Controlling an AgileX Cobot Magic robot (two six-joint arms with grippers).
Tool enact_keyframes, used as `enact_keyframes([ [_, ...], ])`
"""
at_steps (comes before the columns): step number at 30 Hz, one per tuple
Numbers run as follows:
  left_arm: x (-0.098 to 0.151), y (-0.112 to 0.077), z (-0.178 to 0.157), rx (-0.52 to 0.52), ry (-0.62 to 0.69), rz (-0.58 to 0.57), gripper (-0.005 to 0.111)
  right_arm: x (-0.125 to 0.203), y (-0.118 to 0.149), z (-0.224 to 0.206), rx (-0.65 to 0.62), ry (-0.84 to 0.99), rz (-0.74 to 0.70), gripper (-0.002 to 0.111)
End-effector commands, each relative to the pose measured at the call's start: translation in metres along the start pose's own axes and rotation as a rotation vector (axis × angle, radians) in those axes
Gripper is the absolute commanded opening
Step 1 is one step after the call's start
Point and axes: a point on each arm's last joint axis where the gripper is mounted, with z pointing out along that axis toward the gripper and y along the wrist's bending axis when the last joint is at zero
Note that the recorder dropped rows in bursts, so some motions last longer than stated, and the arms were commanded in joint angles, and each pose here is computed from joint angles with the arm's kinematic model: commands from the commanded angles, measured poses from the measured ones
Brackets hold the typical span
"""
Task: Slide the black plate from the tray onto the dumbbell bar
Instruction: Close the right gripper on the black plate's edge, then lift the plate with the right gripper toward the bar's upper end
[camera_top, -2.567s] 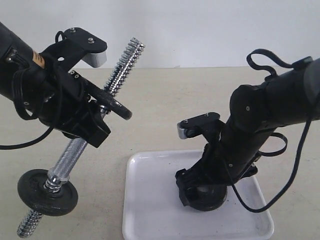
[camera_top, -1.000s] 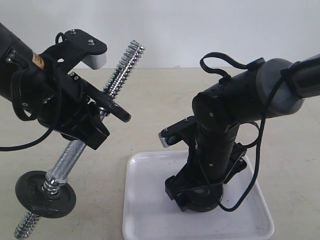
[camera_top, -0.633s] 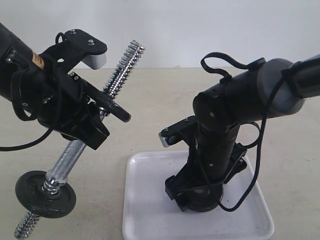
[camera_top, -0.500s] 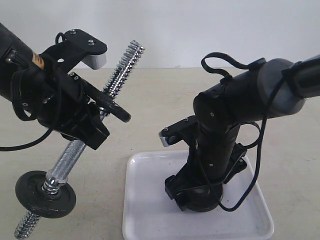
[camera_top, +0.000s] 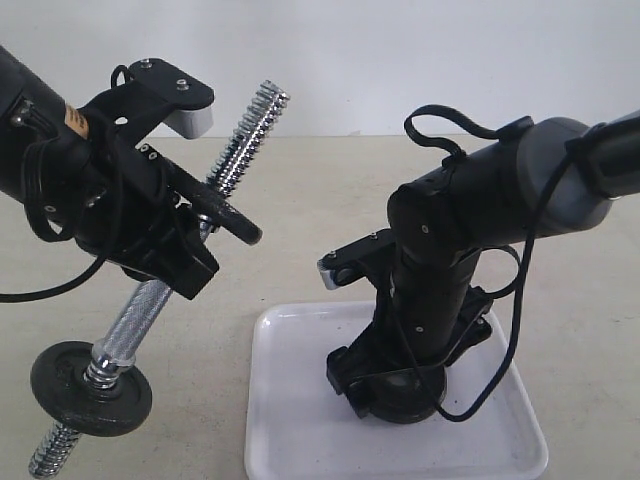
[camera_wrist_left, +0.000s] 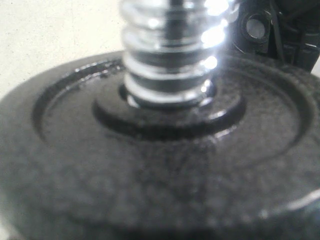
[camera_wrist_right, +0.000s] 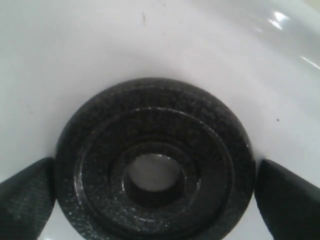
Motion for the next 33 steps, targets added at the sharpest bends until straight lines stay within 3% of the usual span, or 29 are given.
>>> enact_keyframes([
  [1, -0.016, -0.002, -0.025, -0.026, -0.169, 0.000, 0.004, 0.004, -0.001, 0.020, -0.007, 0.022, 0.030, 0.088],
  [5, -0.016, -0.002, -0.025, -0.026, -0.168, 0.000, 0.004, 0.005, -0.001, 0.020, -0.007, 0.025, 0.034, 0.050],
  [6, -0.016, -0.002, -0.025, -0.026, -0.168, 0.000, 0.004, 0.005, 0.000, 0.020, -0.017, 0.027, 0.055, 0.032],
  [8, -0.016, -0.002, -0.025, -0.026, -0.168, 0.000, 0.004, 0.005, 0.000, 0.020, -0.017, 0.027, 0.058, 0.015],
  [11, -0.016, -0.002, -0.025, -0.026, -0.168, 0.000, 0.004, 0.003, 0.000, 0.020, -0.019, 0.011, 0.058, 0.002],
  [20, -0.014, -0.003, -0.025, -0.018, -0.147, 0.002, 0.004, 0.006, 0.000, 0.017, -0.016, 0.032, 0.053, 0.000],
  [33, -0.013, -0.002, -0.025, -0.024, -0.138, 0.019, 0.004, 0.008, -0.001, -0.052, -0.021, -0.120, 0.022, 0.000],
])
